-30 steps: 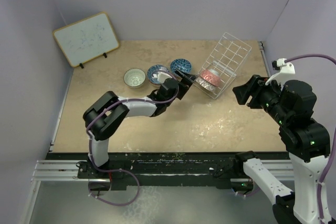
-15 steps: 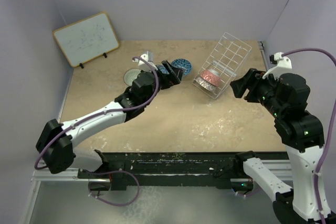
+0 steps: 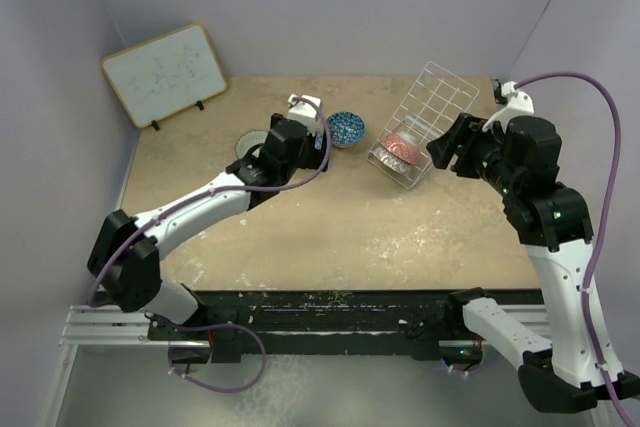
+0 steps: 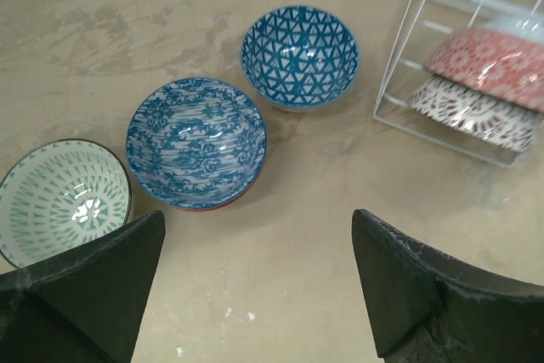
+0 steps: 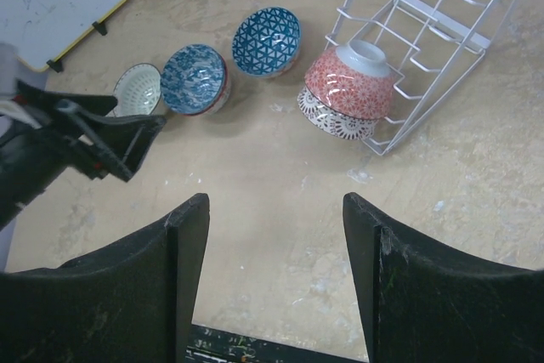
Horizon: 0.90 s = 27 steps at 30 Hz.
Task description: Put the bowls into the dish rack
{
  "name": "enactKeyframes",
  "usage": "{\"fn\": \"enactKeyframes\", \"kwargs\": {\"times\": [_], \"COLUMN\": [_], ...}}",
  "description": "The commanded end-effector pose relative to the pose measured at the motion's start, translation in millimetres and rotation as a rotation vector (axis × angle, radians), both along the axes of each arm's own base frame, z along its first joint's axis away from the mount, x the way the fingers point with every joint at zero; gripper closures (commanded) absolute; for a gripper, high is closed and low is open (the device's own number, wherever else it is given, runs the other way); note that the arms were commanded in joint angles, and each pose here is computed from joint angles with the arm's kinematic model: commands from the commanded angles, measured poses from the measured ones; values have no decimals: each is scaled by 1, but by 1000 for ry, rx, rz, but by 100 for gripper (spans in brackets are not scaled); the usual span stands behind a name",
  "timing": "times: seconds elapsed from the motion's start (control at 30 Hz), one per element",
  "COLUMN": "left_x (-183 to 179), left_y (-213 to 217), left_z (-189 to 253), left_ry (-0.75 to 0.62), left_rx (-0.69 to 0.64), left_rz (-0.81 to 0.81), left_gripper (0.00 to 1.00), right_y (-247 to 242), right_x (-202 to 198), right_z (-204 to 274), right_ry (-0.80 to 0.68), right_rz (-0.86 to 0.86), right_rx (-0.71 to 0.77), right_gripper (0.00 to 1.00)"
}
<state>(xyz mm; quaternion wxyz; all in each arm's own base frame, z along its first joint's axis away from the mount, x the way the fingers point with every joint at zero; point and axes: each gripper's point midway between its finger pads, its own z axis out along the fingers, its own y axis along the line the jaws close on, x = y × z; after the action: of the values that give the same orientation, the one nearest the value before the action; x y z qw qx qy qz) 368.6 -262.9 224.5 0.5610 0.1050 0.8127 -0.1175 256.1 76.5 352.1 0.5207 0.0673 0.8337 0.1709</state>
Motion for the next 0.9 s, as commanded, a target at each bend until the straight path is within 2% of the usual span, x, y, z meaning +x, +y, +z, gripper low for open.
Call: {"fn": "enactKeyframes", "kwargs": {"times": [0.0, 0.17, 0.27, 0.43, 0.57, 0.7, 0.87], "left_x": [18, 38, 50, 59, 55, 47, 42], "left_y": [-8, -1, 10, 63, 103, 105, 82], "left_z": [-20, -23, -30, -36, -35, -42, -56], "left_ry": [35, 55, 103, 164, 151, 155, 144], "left_rx": [213, 180, 168, 54, -9, 9, 45], "left_rz": [-137, -147, -127, 93, 205, 125, -113], "left_gripper": [10, 15, 21, 21, 30, 30, 26], "right_y": [3, 5, 6, 8, 9, 11, 15], "right_x": [6, 7, 7, 7, 7, 8, 10], "right_z": [21, 15, 14, 10, 9, 8, 5], "right_ry": [-78, -67, -68, -62, -58, -60, -53], "right_rz": [10, 27, 30, 40, 48, 53, 70], "right_rx": [14, 10, 8, 9, 9, 15, 26], "right_gripper": [34, 34, 34, 34, 34, 34, 34]}}
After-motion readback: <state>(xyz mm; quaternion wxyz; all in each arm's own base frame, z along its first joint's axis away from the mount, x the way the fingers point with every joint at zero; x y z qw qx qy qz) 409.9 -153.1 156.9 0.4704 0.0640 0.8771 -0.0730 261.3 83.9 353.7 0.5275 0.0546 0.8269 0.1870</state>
